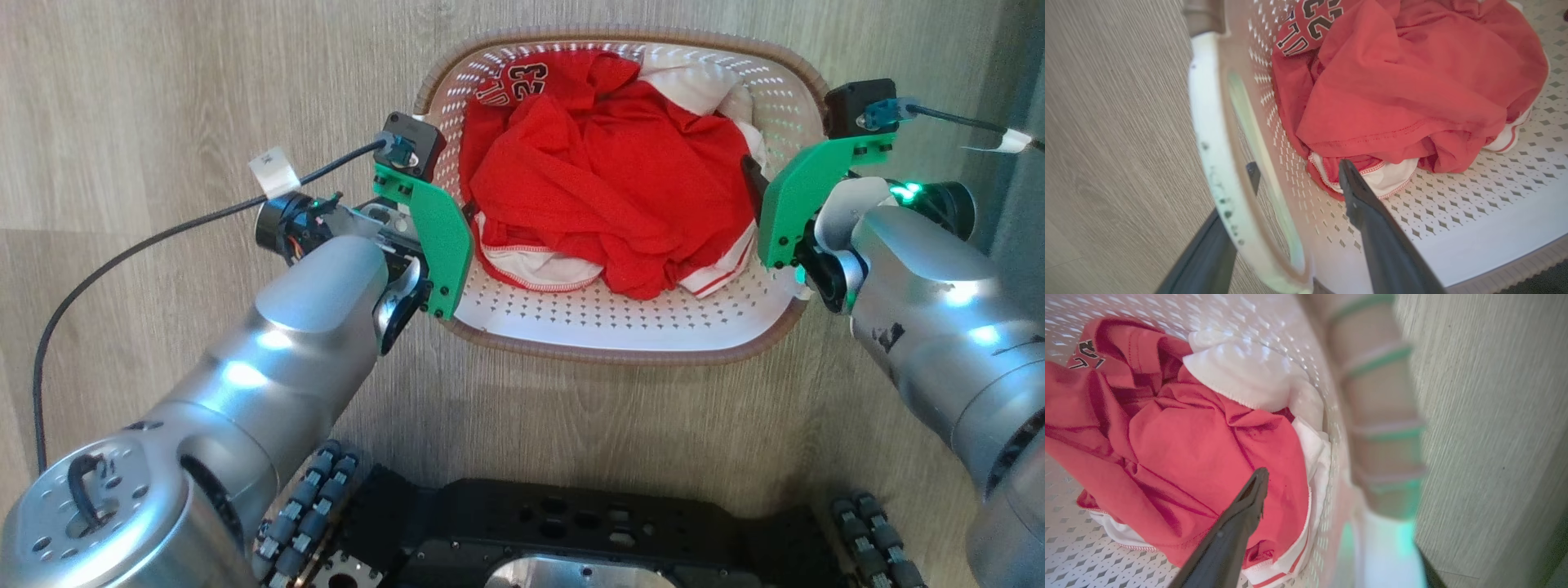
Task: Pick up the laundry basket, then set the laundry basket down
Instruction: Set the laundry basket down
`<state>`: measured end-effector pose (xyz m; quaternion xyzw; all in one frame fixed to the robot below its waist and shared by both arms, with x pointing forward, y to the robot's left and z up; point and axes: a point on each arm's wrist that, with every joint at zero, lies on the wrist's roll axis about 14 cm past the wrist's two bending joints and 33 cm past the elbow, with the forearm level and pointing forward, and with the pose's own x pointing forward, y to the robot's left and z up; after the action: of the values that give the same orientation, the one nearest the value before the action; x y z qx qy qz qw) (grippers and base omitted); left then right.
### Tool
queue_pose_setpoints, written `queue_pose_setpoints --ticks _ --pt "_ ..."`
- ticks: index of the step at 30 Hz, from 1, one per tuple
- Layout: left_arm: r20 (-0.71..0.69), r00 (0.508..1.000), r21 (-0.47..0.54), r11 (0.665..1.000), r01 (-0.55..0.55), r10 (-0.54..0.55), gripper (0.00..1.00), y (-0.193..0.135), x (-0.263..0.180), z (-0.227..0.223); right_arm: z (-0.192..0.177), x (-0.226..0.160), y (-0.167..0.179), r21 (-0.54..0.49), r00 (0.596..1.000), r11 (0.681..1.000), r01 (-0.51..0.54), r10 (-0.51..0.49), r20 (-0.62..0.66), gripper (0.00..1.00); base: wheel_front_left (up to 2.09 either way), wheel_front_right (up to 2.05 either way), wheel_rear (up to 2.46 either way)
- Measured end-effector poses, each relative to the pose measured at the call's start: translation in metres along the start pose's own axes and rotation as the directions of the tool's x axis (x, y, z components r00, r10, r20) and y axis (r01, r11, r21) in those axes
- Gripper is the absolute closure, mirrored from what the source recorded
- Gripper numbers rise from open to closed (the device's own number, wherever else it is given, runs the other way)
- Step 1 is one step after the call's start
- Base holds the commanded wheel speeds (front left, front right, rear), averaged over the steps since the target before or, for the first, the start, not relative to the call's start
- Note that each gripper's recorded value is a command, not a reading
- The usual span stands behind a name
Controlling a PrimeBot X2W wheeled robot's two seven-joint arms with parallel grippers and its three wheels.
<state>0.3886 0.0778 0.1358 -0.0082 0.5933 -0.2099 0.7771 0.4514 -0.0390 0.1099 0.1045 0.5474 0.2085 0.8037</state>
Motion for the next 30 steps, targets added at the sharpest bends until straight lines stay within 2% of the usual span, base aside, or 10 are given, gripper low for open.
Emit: queue_pose_setpoints --ticks 10,18,23,30 --pt "0.011 0.998 0.039 0.998 -0.056 0.056 0.0 0.007 -0.019 0.01 0.015 -0.019 0.007 -0.028 1.0 0.999 0.015 -0.015 0.014 0.0 0.0 0.0 0.0" --pt "0.034 0.996 0.04 0.996 -0.086 0.085 0.0 0.003 -0.049 0.006 0.017 -0.054 0.019 -0.027 0.999 0.999 0.032 -0.032 0.031 0.0 0.0 0.0 0.0" --pt "0.11 0.991 0.04 0.996 -0.083 0.079 0.0 -0.007 -0.076 0.009 0.015 -0.086 0.031 0.102 0.996 0.994 0.037 -0.046 0.082 0.0 0.0 0.0 0.0" --pt "0.245 0.965 0.06 0.992 -0.11 0.092 0.0 -0.021 -0.12 0.014 0.03 -0.138 0.056 0.087 0.968 0.996 0.009 -0.03 0.249 0.0 0.0 0.0 0.0"
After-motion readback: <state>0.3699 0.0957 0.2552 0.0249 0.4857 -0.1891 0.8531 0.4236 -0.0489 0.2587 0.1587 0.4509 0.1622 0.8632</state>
